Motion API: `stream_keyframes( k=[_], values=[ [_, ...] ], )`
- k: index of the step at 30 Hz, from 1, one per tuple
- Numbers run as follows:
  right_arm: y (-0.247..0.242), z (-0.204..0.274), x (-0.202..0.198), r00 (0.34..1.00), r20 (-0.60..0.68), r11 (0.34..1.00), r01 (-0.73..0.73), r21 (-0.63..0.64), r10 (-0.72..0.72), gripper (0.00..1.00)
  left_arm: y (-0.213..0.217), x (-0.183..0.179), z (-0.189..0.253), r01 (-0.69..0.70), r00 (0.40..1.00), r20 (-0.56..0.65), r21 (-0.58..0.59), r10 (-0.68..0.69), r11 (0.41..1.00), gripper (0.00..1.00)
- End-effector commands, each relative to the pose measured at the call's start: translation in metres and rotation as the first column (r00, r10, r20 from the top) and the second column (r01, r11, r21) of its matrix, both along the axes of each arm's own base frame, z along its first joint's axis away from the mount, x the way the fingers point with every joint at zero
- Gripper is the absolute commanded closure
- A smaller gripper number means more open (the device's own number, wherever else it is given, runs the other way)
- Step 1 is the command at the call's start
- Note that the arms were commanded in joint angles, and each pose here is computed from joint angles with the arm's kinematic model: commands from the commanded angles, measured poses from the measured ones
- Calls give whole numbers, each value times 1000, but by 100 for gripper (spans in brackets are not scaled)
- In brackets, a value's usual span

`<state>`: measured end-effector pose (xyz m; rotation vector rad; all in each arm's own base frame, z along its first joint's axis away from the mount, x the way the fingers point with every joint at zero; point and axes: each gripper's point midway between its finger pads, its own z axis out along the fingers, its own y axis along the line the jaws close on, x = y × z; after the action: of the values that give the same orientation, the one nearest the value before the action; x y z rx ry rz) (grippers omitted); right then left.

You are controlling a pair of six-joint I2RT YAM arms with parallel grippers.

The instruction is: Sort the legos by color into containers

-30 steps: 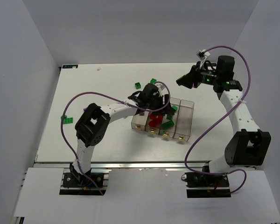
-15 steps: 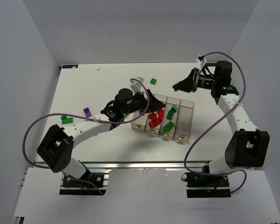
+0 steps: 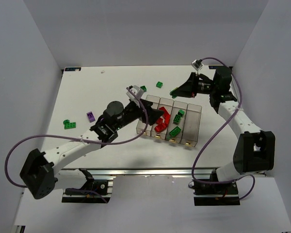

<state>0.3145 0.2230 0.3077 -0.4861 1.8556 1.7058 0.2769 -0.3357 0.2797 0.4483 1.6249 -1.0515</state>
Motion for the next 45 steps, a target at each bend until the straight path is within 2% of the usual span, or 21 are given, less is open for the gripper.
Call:
stream_keyframes(
  k=[1, 3, 6, 11, 15, 24, 31, 38, 41, 45],
  values=[
    [7, 11, -10, 999, -33, 999, -40, 34, 42, 100, 17, -7, 21, -43, 941, 338, 159, -14, 986, 12],
    [11, 13, -14, 998, -42, 998, -49, 38, 51, 100, 20, -8, 23, -61, 901, 431, 230, -46, 971, 10],
    [21, 11, -21, 995, -80, 998, -59, 36, 61, 100, 16, -6, 23, -82, 864, 496, 299, -81, 951, 9],
    [44, 22, -43, 990, -62, 992, -122, 39, 124, 100, 4, -5, 19, -123, 826, 550, 391, -124, 912, 8],
    [53, 26, -50, 988, -36, 989, -146, 36, 147, 100, 5, -2, 23, -148, 821, 562, 379, -100, 913, 8],
    [60, 11, -59, 983, -72, 985, -169, 20, 170, 100, 7, 3, 40, -186, 821, 569, 337, -42, 923, 9],
    [62, 10, -63, 983, -69, 986, -168, 13, 169, 100, -1, 0, 46, -151, 841, 540, 310, -43, 939, 20],
    [62, 7, -62, 983, -81, 986, -165, 9, 165, 100, -2, -2, 55, -139, 854, 519, 263, -19, 955, 26],
    [63, 7, -61, 983, -88, 987, -160, 10, 161, 100, -5, -2, 52, -131, 861, 508, 270, -26, 954, 33],
    [63, 10, -61, 983, -94, 987, -159, 19, 161, 100, -9, -8, 48, -86, 868, 492, 277, -65, 957, 53]
  ],
)
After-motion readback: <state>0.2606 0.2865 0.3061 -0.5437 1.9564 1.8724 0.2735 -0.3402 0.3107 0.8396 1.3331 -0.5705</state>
